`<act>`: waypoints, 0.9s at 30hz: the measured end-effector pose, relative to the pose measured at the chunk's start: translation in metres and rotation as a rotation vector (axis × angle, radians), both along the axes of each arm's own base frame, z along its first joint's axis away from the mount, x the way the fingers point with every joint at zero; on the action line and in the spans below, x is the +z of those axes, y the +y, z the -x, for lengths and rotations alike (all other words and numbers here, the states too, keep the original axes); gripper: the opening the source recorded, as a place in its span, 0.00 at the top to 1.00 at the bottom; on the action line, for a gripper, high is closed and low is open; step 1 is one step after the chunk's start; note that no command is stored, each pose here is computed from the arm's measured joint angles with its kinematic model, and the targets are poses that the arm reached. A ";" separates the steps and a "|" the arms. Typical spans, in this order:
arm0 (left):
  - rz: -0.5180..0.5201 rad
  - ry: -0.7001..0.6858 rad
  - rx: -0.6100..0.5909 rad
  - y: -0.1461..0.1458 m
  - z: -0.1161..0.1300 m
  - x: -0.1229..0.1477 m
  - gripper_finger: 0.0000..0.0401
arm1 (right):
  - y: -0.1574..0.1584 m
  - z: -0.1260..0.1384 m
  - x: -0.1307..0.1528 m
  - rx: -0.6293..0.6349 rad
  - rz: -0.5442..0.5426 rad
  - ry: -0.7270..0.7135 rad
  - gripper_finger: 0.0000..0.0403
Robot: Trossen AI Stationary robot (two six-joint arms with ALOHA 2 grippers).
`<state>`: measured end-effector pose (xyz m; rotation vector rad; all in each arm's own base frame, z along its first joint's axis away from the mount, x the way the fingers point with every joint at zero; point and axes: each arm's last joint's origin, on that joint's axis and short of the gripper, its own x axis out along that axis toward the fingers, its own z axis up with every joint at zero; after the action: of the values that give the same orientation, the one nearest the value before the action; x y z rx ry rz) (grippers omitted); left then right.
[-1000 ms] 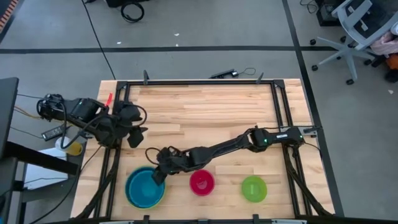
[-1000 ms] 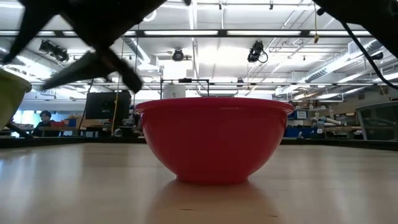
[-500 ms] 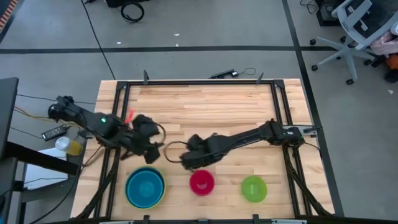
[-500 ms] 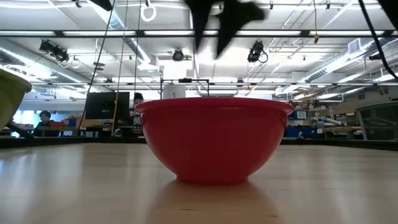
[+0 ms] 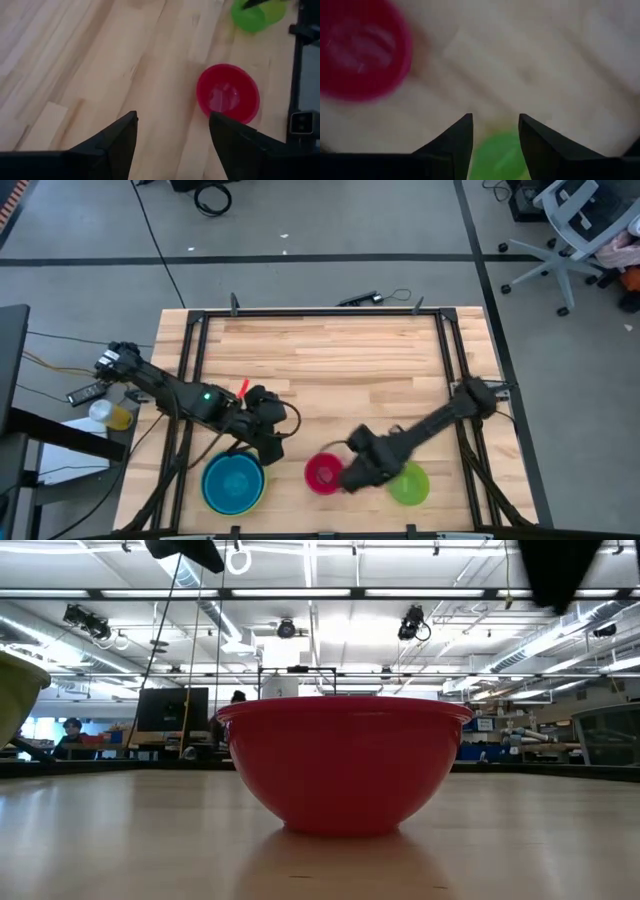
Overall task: Nest bowls inside each other
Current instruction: Stack the transparent green bowl on top of the blue bowl
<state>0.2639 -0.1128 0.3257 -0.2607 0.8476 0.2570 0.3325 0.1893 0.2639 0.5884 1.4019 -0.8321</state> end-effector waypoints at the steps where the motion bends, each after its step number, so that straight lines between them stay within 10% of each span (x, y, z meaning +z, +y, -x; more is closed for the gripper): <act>1: -0.003 0.005 -0.008 0.000 -0.002 -0.001 0.39 | 0.005 0.008 -0.001 -0.017 -0.025 -0.009 0.59; 12: 0.032 -0.096 -0.080 0.011 -0.025 0.002 0.39 | 0.047 0.060 -0.045 -0.232 -0.197 -0.049 0.59; 27: 0.005 -0.017 -0.059 0.020 -0.022 -0.003 0.39 | 0.040 0.067 -0.104 -0.323 -0.234 -0.108 0.67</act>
<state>0.2858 -0.0931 0.3224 -0.2418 0.8378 0.1977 0.2658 0.2291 0.1599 1.0452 1.3324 -0.8804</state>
